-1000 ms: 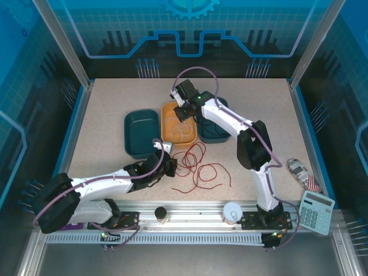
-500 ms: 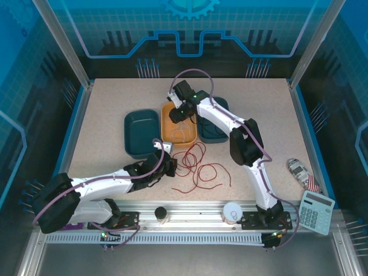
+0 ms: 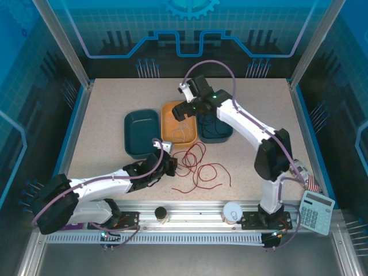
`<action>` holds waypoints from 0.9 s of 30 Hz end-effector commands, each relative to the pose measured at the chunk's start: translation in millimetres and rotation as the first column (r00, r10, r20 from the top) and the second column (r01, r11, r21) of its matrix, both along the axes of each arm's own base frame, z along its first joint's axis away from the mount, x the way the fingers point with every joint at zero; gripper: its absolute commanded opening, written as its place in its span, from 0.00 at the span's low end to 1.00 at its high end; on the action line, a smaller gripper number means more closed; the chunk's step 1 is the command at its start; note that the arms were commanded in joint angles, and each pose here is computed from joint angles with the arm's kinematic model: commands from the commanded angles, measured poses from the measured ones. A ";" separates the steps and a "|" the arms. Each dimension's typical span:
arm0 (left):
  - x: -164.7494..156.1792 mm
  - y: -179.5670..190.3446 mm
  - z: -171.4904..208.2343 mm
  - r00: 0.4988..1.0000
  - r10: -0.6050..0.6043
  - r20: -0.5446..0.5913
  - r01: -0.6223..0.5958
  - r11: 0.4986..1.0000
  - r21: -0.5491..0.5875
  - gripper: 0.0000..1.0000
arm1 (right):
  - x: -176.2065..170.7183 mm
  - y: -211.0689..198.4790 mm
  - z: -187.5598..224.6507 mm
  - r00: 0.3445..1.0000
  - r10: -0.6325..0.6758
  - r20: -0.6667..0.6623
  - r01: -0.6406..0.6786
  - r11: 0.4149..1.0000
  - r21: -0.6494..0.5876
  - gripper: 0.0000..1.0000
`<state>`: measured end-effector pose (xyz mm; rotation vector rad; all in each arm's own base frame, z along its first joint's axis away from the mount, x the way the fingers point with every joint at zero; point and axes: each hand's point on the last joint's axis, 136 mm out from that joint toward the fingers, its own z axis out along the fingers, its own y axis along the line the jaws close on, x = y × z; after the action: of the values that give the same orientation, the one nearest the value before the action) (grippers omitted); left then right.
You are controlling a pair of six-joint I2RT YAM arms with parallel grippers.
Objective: Untangle the cables
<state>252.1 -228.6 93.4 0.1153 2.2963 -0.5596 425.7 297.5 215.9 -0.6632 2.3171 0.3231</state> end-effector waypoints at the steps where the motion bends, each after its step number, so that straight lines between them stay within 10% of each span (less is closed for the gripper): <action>1: 11.1 -2.4 34.6 0.998 0.037 0.060 -0.033 0.997 -0.066 0.00 | -0.6 -19.8 7.9 0.995 -0.087 0.040 0.086 0.996 0.036 1.00; 27: 24.6 -25.2 137.4 0.973 -0.019 0.230 0.096 0.940 -0.328 0.00 | -78.4 -130.6 20.0 0.916 -0.342 0.208 0.265 0.908 0.326 1.00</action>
<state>274.9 -244.3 187.7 0.0423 2.0682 -0.8140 343.7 172.1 223.3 -0.2420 2.1027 0.3350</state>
